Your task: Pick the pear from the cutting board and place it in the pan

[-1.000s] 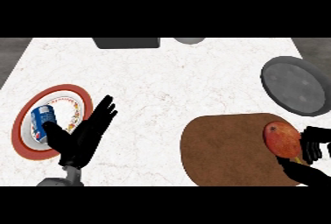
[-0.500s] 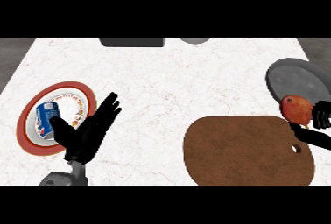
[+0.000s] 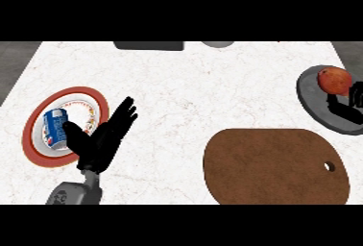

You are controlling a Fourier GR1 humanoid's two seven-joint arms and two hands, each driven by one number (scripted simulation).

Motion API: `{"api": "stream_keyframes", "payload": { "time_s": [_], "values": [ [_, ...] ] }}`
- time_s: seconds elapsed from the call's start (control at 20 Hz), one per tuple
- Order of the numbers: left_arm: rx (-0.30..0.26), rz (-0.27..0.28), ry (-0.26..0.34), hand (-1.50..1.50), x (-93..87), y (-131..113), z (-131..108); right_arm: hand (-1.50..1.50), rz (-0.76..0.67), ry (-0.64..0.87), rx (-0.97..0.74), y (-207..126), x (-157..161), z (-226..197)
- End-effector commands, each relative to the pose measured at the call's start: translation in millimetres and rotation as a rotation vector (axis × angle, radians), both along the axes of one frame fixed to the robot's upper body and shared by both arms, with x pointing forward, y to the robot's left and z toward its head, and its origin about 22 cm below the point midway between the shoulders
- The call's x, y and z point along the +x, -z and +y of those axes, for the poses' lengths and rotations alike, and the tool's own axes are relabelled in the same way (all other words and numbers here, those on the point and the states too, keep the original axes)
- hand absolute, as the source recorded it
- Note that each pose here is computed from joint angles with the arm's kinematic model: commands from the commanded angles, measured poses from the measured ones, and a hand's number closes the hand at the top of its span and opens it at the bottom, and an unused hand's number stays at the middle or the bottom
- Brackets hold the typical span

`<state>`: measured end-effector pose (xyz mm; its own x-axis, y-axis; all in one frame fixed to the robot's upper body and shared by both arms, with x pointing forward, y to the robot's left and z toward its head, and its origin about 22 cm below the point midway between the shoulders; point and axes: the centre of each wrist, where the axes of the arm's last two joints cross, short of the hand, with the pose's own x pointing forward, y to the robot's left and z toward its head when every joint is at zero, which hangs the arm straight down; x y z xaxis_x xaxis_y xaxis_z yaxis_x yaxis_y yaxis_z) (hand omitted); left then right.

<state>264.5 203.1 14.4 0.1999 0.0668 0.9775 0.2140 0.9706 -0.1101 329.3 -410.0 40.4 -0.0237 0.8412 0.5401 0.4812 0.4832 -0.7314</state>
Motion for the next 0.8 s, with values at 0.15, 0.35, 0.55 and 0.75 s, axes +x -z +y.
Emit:
{"api": "stream_keyframes", "payload": {
  "time_s": [0.15, 0.35, 0.55, 0.75],
  "values": [
    [0.008, -0.007, 0.030, 0.00, -0.6, 0, 5, 1.50, -0.068, 0.095, 0.037, 9, 17, -29],
    [-0.011, -0.013, 0.059, 0.00, -0.1, -12, -7, 1.50, -0.072, 0.115, 0.042, -5, 27, -38],
    [0.003, -0.031, 0.052, 0.00, -2.2, -1, -9, 1.50, -0.088, 0.102, 0.037, -3, 18, -51],
    [0.004, -0.036, 0.079, 0.00, 5.9, -12, -7, -1.50, 0.243, 0.177, -0.028, 16, 1, -61]
  ]
}}
